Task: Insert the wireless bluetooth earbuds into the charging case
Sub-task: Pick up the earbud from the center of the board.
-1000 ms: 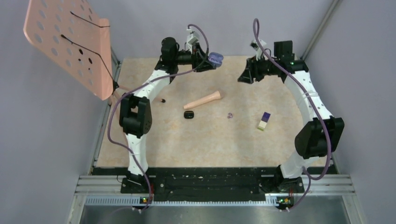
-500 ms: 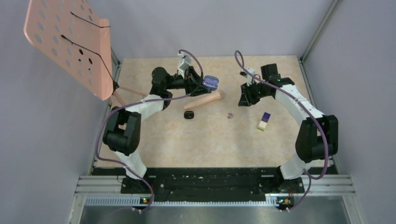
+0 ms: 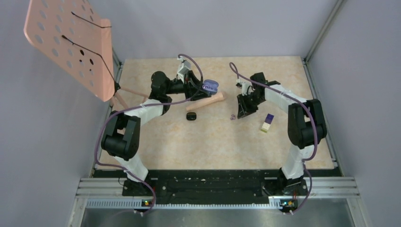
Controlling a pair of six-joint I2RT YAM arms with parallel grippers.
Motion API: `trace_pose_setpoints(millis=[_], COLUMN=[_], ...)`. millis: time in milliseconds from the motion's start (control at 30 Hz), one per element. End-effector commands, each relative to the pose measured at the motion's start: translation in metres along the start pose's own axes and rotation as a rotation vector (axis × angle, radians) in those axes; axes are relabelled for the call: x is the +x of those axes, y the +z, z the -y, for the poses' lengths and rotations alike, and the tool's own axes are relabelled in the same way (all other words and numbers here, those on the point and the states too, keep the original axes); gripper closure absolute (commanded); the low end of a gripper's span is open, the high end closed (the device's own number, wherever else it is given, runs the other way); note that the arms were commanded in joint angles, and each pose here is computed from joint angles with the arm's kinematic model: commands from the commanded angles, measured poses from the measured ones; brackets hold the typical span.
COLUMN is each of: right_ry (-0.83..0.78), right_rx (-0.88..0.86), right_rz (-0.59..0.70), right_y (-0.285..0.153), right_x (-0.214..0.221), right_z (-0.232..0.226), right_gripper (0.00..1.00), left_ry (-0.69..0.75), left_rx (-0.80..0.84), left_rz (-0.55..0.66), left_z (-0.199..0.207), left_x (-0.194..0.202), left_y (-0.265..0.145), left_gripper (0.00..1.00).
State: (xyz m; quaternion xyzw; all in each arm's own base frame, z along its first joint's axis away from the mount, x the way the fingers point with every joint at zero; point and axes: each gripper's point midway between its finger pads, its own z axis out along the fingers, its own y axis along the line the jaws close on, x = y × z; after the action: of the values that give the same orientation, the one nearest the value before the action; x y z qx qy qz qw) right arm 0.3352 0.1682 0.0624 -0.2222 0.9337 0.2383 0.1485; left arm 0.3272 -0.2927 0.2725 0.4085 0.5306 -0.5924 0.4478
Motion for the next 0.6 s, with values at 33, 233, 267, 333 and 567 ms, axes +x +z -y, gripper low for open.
trace_pose_setpoints(millis=[33, 233, 267, 333, 567], right_ry=[0.119, 0.090, 0.035, -0.069, -0.779], right_rx=[0.004, 0.011, -0.011, -0.050, -0.146], right_rz=[0.010, 0.005, 0.002, 0.002, 0.044], right_y=[0.014, 0.023, 0.021, 0.012, -0.011], right_x=[-0.015, -0.022, -0.023, -0.026, -0.032], right_z=[-0.004, -0.006, -0.008, -0.015, -0.021], right_gripper=[0.72, 0.70, 0.69, 0.69, 0.75], left_ry=[0.079, 0.065, 0.064, 0.066, 0.074], left_rx=[-0.005, -0.025, -0.028, -0.033, -0.049], left_rz=[0.021, 0.020, 0.020, 0.019, 0.009], left_z=[0.012, 0.010, 0.010, 0.009, 0.007], left_x=[-0.019, -0.017, -0.018, -0.019, -0.020], left_y=[-0.002, -0.006, -0.007, -0.008, -0.013], left_gripper=[1.00, 1.00, 1.00, 1.00, 1.00])
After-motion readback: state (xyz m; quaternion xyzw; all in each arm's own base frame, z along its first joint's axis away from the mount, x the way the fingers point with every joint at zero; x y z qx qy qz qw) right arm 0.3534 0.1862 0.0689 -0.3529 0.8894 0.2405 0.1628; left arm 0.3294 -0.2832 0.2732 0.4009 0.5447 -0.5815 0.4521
